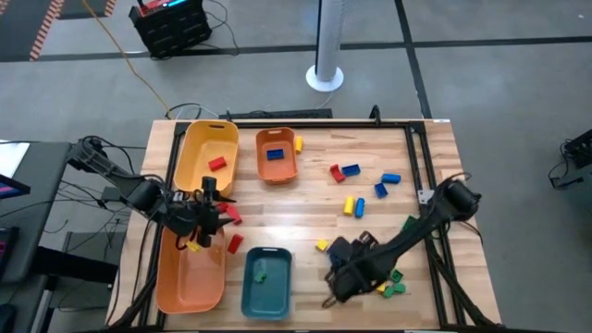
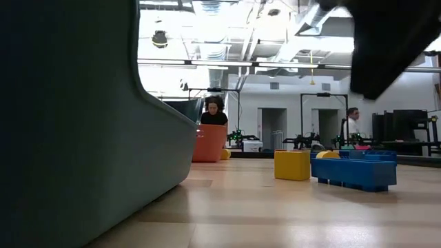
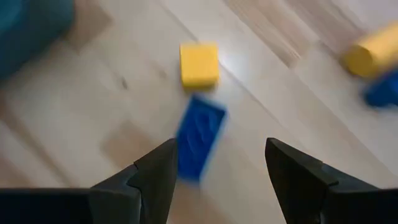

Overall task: Sort blocks
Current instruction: Put the blue game piece into the top orange bin

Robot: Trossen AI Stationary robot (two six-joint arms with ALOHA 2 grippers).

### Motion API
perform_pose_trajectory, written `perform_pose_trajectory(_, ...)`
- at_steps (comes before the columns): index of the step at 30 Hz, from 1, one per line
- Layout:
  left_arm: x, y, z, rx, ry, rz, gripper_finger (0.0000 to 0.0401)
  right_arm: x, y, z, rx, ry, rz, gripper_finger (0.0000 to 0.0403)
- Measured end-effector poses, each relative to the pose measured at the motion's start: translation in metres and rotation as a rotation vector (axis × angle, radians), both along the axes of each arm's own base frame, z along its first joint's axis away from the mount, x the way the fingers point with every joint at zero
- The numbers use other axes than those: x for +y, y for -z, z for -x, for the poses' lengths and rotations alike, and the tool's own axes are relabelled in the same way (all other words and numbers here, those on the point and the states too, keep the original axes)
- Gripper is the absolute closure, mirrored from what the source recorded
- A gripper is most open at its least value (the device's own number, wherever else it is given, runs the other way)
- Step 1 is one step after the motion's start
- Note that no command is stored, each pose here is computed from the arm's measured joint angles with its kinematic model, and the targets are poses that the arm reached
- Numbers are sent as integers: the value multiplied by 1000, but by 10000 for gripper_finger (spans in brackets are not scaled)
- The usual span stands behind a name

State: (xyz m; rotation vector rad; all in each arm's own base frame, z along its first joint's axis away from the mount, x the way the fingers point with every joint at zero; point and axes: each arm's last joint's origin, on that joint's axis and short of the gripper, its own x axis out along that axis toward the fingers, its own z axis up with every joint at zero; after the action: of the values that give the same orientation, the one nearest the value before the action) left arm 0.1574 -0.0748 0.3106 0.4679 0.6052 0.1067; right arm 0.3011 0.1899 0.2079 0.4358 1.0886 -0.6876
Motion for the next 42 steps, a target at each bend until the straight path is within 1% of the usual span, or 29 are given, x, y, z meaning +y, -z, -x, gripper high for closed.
perform_pose_trajectory(2, 3, -1, -2, -10, -16, -4, 170, -10, 13, 1, -72, 21, -47, 149)
perform_pose_trajectory(4, 6, -1, -4, -14, -37, -4, 170, -18, 20, 0, -113, 47, -76, 149)
perform_pose_trajectory(10, 15, -1, -7, -11, -89, 4, 170, -26, 36, -8, -91, 108, -74, 149)
perform_pose_trajectory(15, 19, -1, -9, -6, -104, 10, 170, -21, 48, -16, -60, 119, -70, 149)
perform_pose_trajectory(18, 20, -1, -9, -6, -111, 9, 170, -12, 55, -21, -37, 114, -62, 149)
perform_pose_trajectory(23, 21, -1, -9, -8, -119, 15, 170, 1, 61, -14, -5, 129, -46, 149)
perform_pose_trajectory(27, 21, -1, -10, -9, -119, 15, 170, 3, 62, -13, -4, 131, -49, 154)
perform_pose_trajectory(30, 21, -1, -10, -10, -119, 16, 170, 2, 66, -13, 42, 111, -53, 176)
perform_pose_trajectory(34, 21, -1, -9, -10, -119, 15, 170, -2, 66, -14, 64, 75, -45, 233)
perform_pose_trajectory(38, 21, -1, -10, -5, -107, -3, 170, -8, 58, -8, 119, 26, 4, 287)
perform_pose_trajectory(39, 21, -1, -10, -2, -100, -14, 170, -10, 54, -6, 129, 19, 28, 292)
perform_pose_trajectory(42, 24, -3, -13, -8, -73, -37, 170, -23, 33, 4, 158, 0, 126, 293)
